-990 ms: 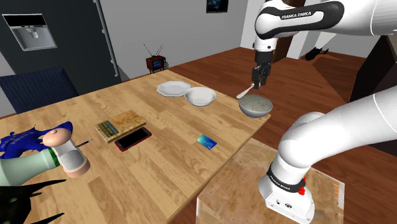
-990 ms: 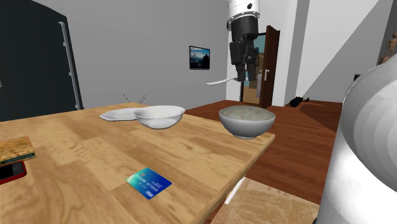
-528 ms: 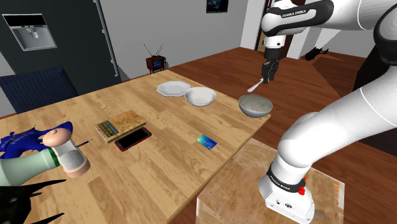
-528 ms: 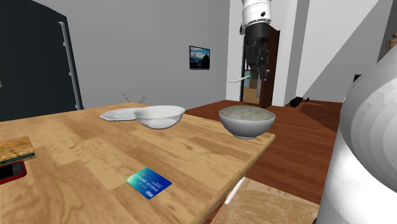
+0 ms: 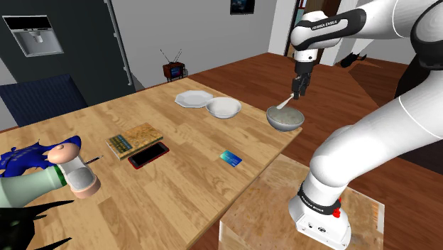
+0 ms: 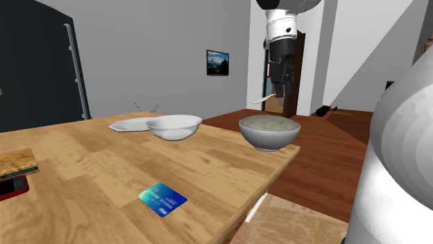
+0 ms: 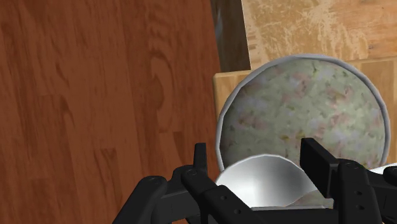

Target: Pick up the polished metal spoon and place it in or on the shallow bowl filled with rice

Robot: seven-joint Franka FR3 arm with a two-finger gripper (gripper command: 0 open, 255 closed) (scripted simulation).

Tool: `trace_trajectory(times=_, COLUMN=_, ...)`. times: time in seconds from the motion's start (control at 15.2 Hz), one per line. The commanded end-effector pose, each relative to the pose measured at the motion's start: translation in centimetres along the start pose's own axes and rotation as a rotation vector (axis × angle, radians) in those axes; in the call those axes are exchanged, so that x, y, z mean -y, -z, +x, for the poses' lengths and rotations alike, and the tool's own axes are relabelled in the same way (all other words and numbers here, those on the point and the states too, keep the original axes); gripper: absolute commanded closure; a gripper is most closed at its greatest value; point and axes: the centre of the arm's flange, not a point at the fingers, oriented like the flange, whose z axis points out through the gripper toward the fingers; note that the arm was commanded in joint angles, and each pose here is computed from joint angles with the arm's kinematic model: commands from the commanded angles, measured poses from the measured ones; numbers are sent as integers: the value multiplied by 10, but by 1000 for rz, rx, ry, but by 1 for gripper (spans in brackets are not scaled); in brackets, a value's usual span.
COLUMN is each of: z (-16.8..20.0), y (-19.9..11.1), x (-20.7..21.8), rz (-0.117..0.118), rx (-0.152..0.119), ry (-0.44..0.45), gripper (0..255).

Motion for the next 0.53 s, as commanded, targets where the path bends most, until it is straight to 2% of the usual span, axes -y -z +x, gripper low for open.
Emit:
trace_trajectory(times=0.0, z=2, y=-11, x=-1, rz=0, rx=0, ry=0, gripper=255)
trace_trajectory(times=0.46, z=7, y=-42, x=-3, rz=0, rx=0, ry=0, gripper=255)
